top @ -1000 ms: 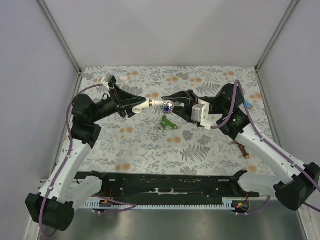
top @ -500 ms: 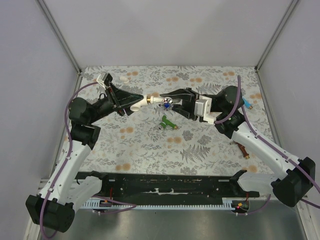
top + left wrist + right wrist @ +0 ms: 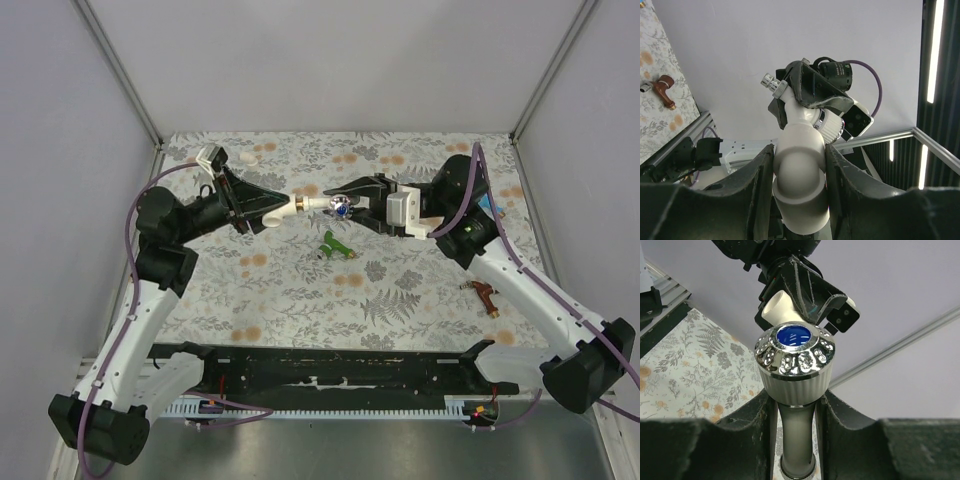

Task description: Install the water faucets

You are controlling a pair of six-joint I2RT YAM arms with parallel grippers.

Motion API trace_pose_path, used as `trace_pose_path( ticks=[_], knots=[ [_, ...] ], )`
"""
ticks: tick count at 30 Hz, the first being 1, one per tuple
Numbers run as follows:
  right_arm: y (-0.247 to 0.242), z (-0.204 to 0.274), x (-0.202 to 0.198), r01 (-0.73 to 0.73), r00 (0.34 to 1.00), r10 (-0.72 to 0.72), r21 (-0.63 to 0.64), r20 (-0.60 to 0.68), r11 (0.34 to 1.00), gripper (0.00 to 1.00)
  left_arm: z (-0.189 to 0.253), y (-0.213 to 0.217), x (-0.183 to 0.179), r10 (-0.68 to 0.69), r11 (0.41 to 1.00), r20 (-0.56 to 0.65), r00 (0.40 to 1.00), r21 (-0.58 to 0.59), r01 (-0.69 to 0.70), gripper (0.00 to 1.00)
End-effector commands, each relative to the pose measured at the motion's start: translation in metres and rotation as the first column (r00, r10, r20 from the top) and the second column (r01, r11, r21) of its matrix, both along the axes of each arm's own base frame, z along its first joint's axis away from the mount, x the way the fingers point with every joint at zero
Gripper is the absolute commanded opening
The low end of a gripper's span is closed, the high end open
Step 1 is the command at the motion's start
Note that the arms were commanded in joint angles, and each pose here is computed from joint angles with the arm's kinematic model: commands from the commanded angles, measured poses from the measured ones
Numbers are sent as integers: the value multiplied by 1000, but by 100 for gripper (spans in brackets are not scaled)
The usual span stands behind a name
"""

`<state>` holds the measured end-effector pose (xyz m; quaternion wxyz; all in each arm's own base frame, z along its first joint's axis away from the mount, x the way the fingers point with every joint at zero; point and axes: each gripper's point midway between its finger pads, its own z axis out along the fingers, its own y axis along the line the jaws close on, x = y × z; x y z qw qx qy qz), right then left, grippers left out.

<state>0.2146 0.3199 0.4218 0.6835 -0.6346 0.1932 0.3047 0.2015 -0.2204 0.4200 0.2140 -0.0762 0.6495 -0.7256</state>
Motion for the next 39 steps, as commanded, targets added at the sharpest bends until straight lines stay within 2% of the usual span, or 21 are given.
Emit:
trace_pose_path(
  ticks=[1, 16, 29, 39],
  knots=[
    [4, -7, -6, -38, 999, 38, -46, -20, 998, 0, 11, -3, -18, -54, 997, 105, 993, 55, 49, 2],
    [8, -8, -6, -64, 996, 63, -16, -68, 998, 0, 22, -2, -22, -44, 998, 173, 984, 55, 35, 2],
    [12, -6, -1, -71, 989, 75, 42, -130, 997, 0, 43, 3, -30, -11, 998, 271, 963, -54, 27, 2],
    [10, -4, -3, -68, 989, 71, 29, -129, 997, 0, 43, 3, -33, -12, 1000, 323, 946, -9, 16, 2]
  ],
)
